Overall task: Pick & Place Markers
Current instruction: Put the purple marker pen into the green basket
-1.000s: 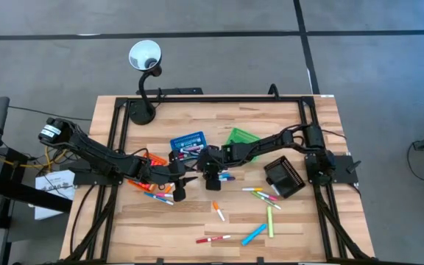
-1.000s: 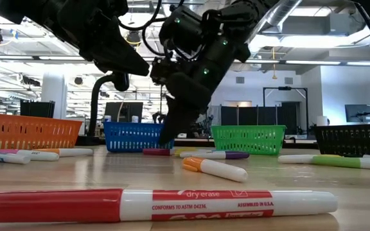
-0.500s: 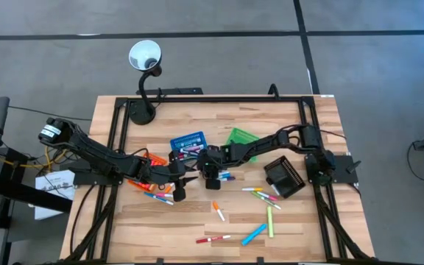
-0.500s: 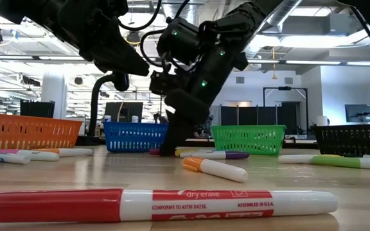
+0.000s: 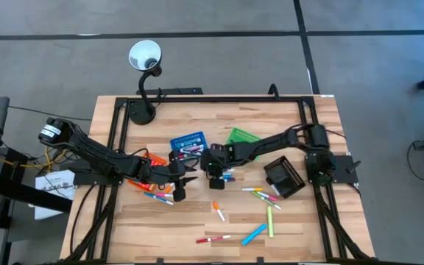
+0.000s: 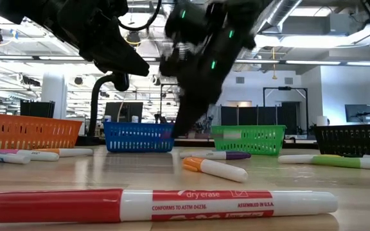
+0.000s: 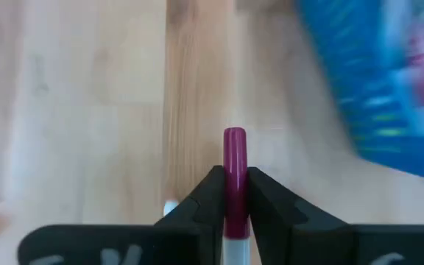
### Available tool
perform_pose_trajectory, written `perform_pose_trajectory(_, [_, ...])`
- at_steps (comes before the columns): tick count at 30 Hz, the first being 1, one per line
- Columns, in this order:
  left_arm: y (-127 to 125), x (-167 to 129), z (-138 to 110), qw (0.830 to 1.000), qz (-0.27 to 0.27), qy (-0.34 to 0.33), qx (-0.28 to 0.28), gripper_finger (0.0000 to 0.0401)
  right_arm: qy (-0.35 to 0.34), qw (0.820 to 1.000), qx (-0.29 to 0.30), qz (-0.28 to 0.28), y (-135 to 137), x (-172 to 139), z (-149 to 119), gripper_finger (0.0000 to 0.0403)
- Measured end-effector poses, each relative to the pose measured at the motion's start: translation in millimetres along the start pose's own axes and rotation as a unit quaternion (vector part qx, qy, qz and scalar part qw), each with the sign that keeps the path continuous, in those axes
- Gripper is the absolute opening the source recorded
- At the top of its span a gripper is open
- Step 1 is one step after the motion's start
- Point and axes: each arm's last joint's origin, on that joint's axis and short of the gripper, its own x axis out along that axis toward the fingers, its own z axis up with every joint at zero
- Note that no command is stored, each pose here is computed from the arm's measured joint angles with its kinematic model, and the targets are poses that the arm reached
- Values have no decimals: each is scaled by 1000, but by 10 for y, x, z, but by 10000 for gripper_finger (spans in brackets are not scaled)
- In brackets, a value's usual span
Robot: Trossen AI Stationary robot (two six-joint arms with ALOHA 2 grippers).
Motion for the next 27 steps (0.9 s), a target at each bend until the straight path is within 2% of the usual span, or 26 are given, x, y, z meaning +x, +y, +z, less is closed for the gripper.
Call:
perform_pose_trajectory(5, [0,0,0,1000,0,0,0,126,16,998,14,-59,-52,-497,18,25])
perform_pose_trajectory(8, [0,0,0,1000,0,0,0,126,24,993,15,-117,-149,-814,-3,21])
perform_pose_trajectory(10, [0,0,0,1000,0,0,0,126,35,987,27,-152,-237,-945,-51,21])
perform_pose_trajectory(12, [0,0,0,1000,0,0,0,126,36,985,49,-160,-333,-1002,-113,30])
perform_pose_trajectory(16, [0,0,0,1000,0,0,-2,126,49,983,88,-157,-499,-993,-283,46])
perform_pose_trajectory(20, [0,0,0,1000,0,0,-2,126,71,977,115,-163,-625,-797,-517,31])
perform_pose_trajectory(24, [1,1,0,1000,0,0,-2,126,52,980,115,-155,-696,-656,-604,23])
perform_pose_trajectory(27, [1,0,0,1000,0,0,-2,126,53,979,119,-157,-736,-621,-611,44])
